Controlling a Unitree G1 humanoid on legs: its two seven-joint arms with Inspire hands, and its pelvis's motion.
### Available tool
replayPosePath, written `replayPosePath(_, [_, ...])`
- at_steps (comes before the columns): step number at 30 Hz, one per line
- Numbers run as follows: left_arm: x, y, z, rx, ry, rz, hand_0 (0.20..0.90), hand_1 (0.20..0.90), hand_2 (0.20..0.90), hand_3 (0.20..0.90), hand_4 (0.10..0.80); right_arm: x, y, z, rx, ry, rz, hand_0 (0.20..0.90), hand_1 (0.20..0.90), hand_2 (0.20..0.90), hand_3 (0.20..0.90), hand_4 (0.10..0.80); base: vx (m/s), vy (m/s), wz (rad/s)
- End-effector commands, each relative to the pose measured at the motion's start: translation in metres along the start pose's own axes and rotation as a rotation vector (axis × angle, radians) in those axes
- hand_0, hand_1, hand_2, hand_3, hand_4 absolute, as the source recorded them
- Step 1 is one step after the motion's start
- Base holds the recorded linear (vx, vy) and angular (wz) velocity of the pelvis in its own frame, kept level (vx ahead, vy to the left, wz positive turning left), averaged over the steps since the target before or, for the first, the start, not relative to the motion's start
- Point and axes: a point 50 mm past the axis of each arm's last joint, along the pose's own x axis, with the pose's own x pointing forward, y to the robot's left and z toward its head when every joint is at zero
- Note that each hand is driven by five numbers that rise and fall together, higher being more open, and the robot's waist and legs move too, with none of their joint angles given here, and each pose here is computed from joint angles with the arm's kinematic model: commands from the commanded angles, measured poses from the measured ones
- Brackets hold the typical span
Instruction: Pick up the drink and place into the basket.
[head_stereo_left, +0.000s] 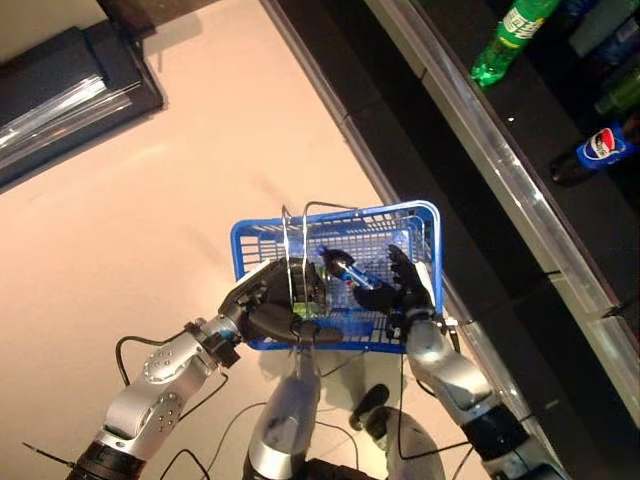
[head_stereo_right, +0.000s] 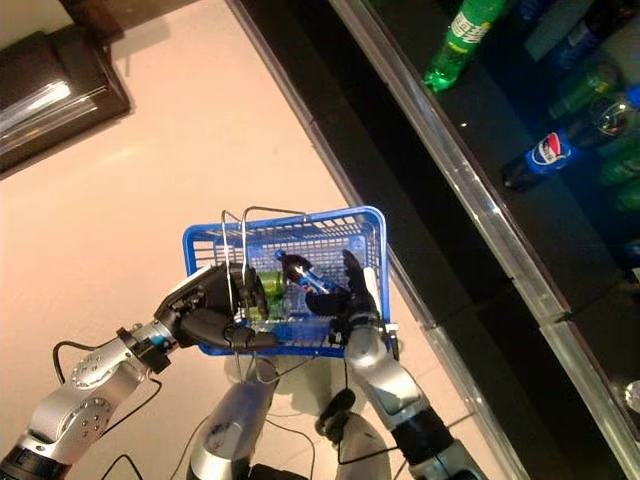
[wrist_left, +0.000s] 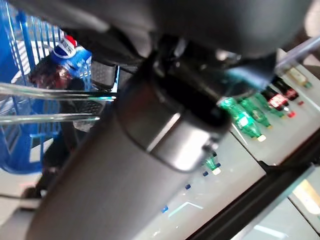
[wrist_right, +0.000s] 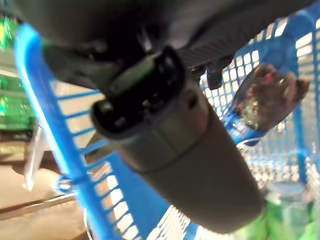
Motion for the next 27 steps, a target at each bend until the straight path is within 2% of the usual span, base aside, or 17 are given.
replayPosePath(1, [-0.022,-0.052,0.133,0.232,-0.851,-0.202,0.300,0.300,0.300,0.200,0.100,-0.004,-0.057,0.048,-0.109,-0.315,-0.146,0.900,0.900,0.900,0.900,0.800,0.006,-0.003,-0.11])
replayPosePath(3, [-0.012,-0.055,0.132,0.215,-0.852,-0.173,0.300,0.300,0.300,0.200,0.100,-0.005,-0.048,0.052,-0.082,-0.342,-0.098,0.900,0.900,0.900,0.900,0.800,0.039,-0.019,-0.08])
replayPosePath(6, [0.029,-0.063,0.137,0.170,-0.831,-0.051,0.300,0.300,0.300,0.200,0.100,-0.007,-0.017,0.076,0.027,-0.432,0.116,0.900,0.900,0.900,0.900,0.800,0.084,-0.039,-0.06])
replayPosePath(9, [0.046,-0.061,0.138,0.144,-0.815,0.043,0.300,0.300,0.300,0.200,0.100,-0.013,-0.007,0.083,0.077,-0.477,0.235,0.900,0.900,0.900,0.900,0.800,0.053,0.003,-0.30])
replayPosePath(11, [0.032,-0.033,0.129,0.083,-0.806,0.105,0.300,0.300,0.300,0.200,0.100,-0.021,-0.018,0.076,0.110,-0.502,0.291,0.900,0.900,0.900,0.900,0.800,0.000,0.107,-0.19])
replayPosePath(12, [0.000,-0.005,0.115,0.050,-0.794,0.142,0.300,0.300,0.300,0.200,0.100,-0.034,-0.036,0.063,0.121,-0.510,0.312,0.900,0.900,0.900,0.900,0.800,-0.004,0.125,-0.20])
replayPosePath(13, [-0.009,0.001,0.112,0.040,-0.793,0.154,0.300,0.300,0.300,0.200,0.100,-0.038,-0.041,0.061,0.128,-0.513,0.320,0.900,0.900,0.900,0.900,0.800,-0.004,0.106,-0.19])
replayPosePath(15, [-0.049,0.017,0.087,-0.009,-0.772,0.221,0.300,0.300,0.300,0.200,0.100,-0.057,-0.050,0.045,0.191,-0.527,0.390,0.900,0.900,0.900,0.900,0.800,0.002,0.060,-0.23])
replayPosePath(22, [-0.052,0.022,0.064,-0.071,-0.692,0.333,0.300,0.300,0.300,0.200,0.100,-0.063,-0.043,0.039,0.354,-0.501,0.540,0.900,0.900,0.900,0.900,0.800,0.035,0.010,0.02])
replayPosePath(27, [-0.053,0.024,0.046,-0.109,-0.633,0.397,0.300,0.300,0.300,0.200,0.100,-0.064,-0.043,0.024,0.427,-0.454,0.562,0.900,0.900,0.900,0.900,0.800,0.024,0.003,-0.12])
